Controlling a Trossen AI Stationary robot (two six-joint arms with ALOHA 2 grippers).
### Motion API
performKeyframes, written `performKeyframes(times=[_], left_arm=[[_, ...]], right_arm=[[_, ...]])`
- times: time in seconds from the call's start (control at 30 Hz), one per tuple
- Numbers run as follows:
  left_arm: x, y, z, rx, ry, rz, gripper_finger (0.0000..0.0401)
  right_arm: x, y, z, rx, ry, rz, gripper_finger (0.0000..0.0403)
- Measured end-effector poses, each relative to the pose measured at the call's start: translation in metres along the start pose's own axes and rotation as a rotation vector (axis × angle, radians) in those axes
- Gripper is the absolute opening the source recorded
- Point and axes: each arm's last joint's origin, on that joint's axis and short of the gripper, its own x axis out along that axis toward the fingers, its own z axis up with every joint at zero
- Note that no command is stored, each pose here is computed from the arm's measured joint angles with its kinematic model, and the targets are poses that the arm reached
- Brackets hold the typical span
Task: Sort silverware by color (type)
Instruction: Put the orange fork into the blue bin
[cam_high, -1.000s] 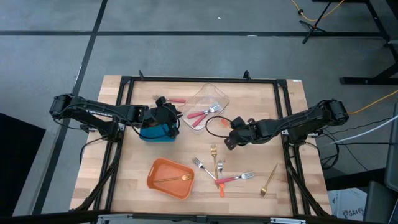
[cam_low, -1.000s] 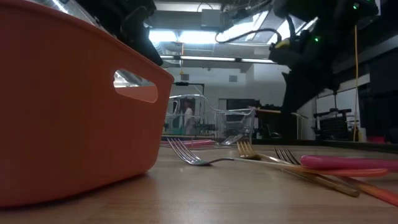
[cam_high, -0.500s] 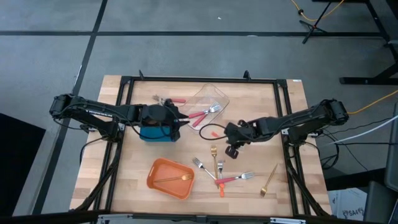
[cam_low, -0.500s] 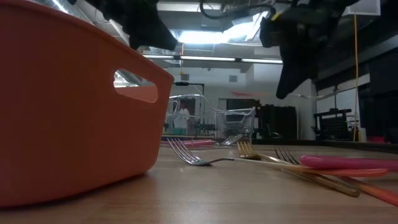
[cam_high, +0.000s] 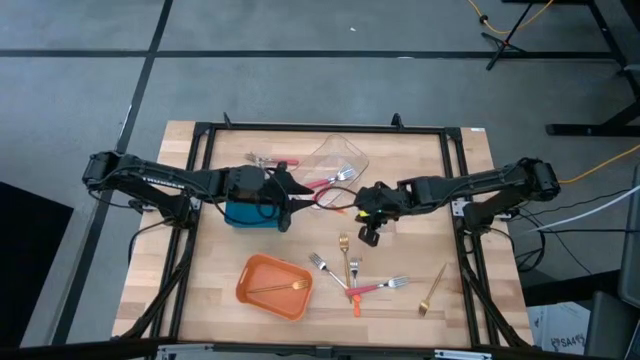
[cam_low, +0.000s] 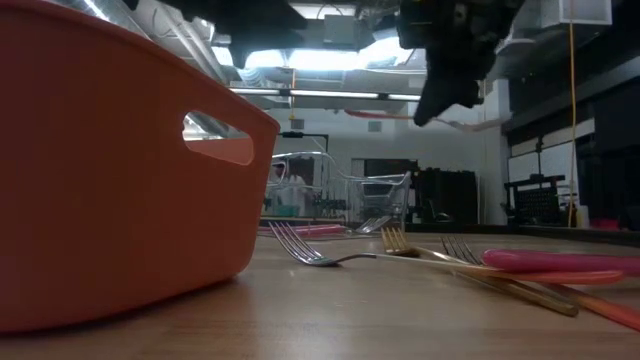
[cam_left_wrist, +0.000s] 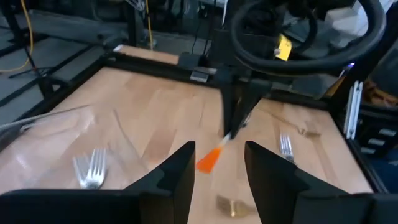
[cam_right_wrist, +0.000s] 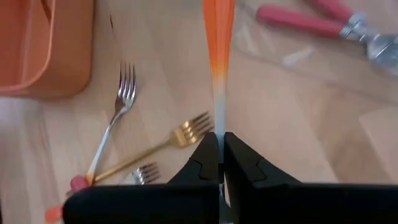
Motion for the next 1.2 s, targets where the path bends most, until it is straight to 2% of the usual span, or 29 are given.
performKeyframes(times=[0.17,0.3,0.43,0.7,0.97,1.2], left_arm=[[0.009,0.0,-0.006,-0.096,0.017,0.005,0.0134],[0.013,0.0,-0.01,-0.232,0.034,0.016,0.0134],[0.015,0.001,-0.011,-0.371,0.04,0.022,0.0134],[0.015,0.001,-0.011,-0.565,0.027,0.047,0.0134],[0.015,0.001,-0.011,-0.665,0.026,0.05,0.0134],[0.015,0.001,-0.012,-0.712,0.026,0.051,0.0134]], right_arm=[[-0.006,0.0,0.011,-0.061,-0.07,-0.032,0.0],[-0.007,0.003,0.017,-0.124,-0.134,-0.033,0.0],[-0.005,0.003,0.019,-0.17,-0.161,-0.059,0.0],[-0.002,0.003,0.019,-0.297,-0.161,-0.102,0.0],[-0.002,0.002,0.021,-0.386,-0.174,-0.136,0.0],[-0.003,0.006,0.028,-0.464,-0.252,-0.126,0.0]])
